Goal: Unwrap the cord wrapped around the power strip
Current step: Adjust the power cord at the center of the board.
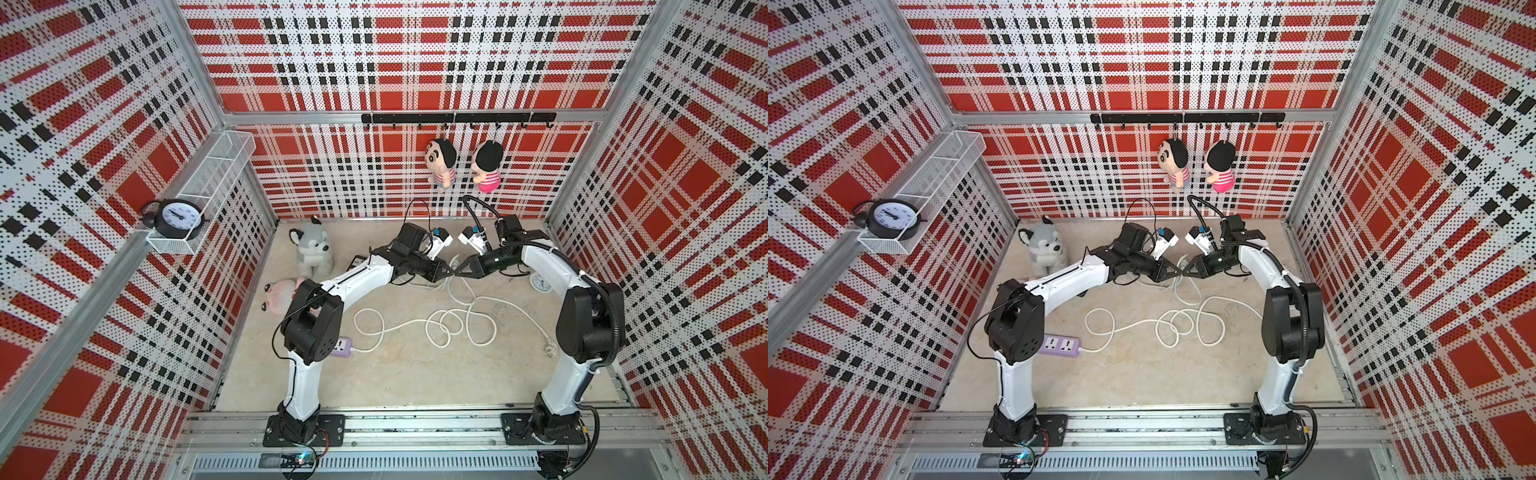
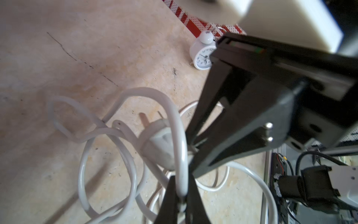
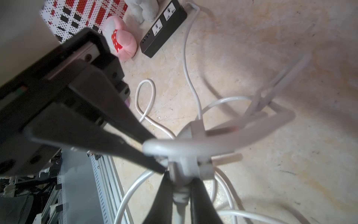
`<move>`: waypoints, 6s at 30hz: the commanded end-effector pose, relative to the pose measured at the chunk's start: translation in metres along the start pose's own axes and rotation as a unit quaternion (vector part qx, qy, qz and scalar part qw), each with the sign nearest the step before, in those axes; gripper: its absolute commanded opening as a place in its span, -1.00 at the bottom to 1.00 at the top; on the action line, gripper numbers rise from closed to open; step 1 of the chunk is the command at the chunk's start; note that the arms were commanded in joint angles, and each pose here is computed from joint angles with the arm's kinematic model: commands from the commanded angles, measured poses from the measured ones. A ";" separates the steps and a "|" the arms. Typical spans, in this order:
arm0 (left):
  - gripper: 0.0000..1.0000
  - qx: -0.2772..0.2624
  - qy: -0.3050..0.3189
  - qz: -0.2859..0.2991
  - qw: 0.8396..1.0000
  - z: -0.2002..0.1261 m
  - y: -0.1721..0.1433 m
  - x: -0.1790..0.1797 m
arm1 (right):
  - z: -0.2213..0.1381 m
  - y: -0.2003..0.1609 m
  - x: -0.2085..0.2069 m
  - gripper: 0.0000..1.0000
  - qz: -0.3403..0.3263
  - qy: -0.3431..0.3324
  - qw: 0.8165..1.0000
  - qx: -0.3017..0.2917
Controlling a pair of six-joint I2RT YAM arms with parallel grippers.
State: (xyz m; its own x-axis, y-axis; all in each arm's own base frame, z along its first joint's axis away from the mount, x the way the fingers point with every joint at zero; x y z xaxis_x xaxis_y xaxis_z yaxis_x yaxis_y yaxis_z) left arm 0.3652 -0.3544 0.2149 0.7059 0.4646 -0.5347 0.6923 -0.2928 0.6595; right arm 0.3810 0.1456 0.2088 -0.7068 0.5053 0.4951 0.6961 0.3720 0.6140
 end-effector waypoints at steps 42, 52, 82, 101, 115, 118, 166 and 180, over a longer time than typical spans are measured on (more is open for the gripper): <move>0.87 -0.228 -0.054 -0.119 0.965 -0.087 0.040 0.024 | -0.001 0.044 0.073 -0.76 -0.269 -0.084 0.939 -0.194; 0.76 -0.194 -0.049 -0.123 0.972 -0.061 0.038 0.021 | -0.002 0.049 0.080 -0.77 -0.277 -0.081 0.935 -0.206; -0.98 -0.276 0.134 -0.111 0.945 -0.098 0.068 0.012 | -0.058 0.032 0.068 0.27 -0.178 -0.145 0.958 -0.175; -0.99 -0.282 0.242 -0.037 0.928 -0.120 0.104 -0.058 | -0.044 0.077 0.087 0.24 -0.181 -0.056 0.955 -0.228; -0.99 -0.283 0.198 -0.025 0.938 -0.116 0.110 -0.076 | -0.016 0.100 0.083 -0.71 -0.161 -0.009 0.957 -0.240; -0.37 -0.285 0.202 -0.030 0.937 -0.121 0.106 -0.070 | -0.026 0.110 0.084 -1.00 -0.168 -0.033 0.951 -0.257; -1.00 -0.217 0.242 -0.253 0.911 -0.092 -0.033 0.115 | -0.247 0.105 -0.038 -1.00 -0.030 -0.454 0.847 -0.274; -1.00 -0.410 0.240 -0.269 0.838 -0.239 -0.004 0.124 | -0.293 0.031 -0.089 -1.00 0.071 -0.573 0.774 -0.260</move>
State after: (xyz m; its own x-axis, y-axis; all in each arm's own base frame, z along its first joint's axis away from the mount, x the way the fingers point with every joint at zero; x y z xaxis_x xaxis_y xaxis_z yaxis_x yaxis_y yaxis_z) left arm 0.4122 -0.1128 0.2467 0.0068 0.7259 -0.6877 0.5124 0.5881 0.6258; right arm 0.4422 -0.1023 0.3323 0.0805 0.9936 -0.0789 0.4924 0.0292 0.8699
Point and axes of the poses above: each gripper's point midway between its finger pads, its own z axis out along the fingers, its own x axis along the line the jaws close on, y = z × x, the point moved 6 cm from there along -z, back along the fingers, and after that the axes turned 6 degrees about -z, right-handed, at the moved point
